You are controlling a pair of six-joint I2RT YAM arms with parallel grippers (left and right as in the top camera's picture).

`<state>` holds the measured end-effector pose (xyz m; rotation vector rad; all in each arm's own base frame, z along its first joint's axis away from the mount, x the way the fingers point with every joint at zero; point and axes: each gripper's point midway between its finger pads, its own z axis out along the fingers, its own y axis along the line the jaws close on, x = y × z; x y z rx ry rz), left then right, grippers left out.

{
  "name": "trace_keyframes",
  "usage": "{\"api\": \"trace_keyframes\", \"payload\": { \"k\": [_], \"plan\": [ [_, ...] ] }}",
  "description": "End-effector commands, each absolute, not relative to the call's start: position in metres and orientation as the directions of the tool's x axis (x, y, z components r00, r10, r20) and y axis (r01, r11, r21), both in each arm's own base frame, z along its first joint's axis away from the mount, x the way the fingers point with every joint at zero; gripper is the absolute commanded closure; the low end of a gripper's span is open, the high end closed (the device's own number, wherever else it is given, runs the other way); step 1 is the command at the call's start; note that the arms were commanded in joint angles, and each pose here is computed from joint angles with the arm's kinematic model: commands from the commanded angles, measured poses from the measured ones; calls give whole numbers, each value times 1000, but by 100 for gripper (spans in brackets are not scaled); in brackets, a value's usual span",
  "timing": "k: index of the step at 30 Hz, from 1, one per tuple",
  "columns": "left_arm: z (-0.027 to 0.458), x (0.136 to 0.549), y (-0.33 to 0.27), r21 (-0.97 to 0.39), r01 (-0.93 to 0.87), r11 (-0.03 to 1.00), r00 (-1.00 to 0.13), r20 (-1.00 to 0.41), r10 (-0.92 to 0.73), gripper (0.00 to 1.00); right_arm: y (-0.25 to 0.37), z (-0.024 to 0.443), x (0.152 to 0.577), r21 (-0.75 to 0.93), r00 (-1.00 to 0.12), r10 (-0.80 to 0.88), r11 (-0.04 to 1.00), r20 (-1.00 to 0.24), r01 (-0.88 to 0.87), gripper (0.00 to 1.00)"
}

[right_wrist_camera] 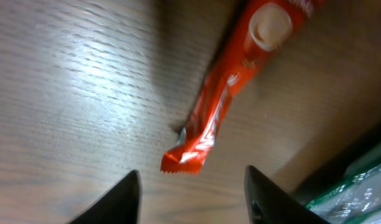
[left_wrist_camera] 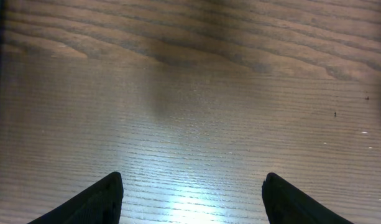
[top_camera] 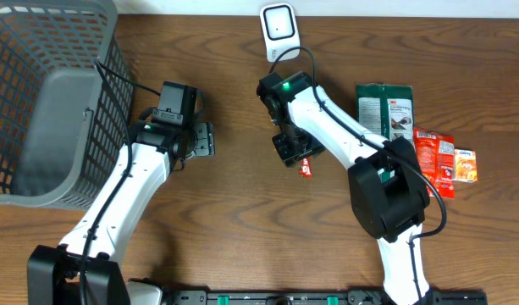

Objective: Scan the item barcode

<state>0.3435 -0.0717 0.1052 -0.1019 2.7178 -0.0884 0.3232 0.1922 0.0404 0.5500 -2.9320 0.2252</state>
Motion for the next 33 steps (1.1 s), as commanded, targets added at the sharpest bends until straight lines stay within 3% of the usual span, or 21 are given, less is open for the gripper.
{"api": "trace_keyframes", "payload": {
  "k": [1, 4, 11, 19, 25, 33],
  "plan": [
    [105, 342, -67, -53, -55, 997, -909, -412, -72, 27, 188, 53, 333, -79, -948, -286, 951, 140, -299, 64],
    [105, 343, -67, -54, -55, 997, -907, -415, -72, 27, 185, 53, 335, -15, -958, -240, 969, 155, -246, 76],
    [105, 344, -67, -55, -54, 997, -906, -418, -72, 27, 177, 45, 334, 5, -974, -141, 990, 178, -143, 76],
    [105, 343, -67, -55, -54, 997, -906, -418, -72, 27, 171, 84, 344, -70, -1000, -13, 997, 24, -15, 90],
    [106, 345, -67, -57, -54, 997, -903, -423, -73, 27, 169, 100, 335, -137, -993, 50, 988, -110, 65, 87],
    [106, 345, -67, -57, -54, 997, -903, -424, -73, 27, 189, 49, 318, -4, -996, 39, 999, -83, 39, 80]
  ]
}}
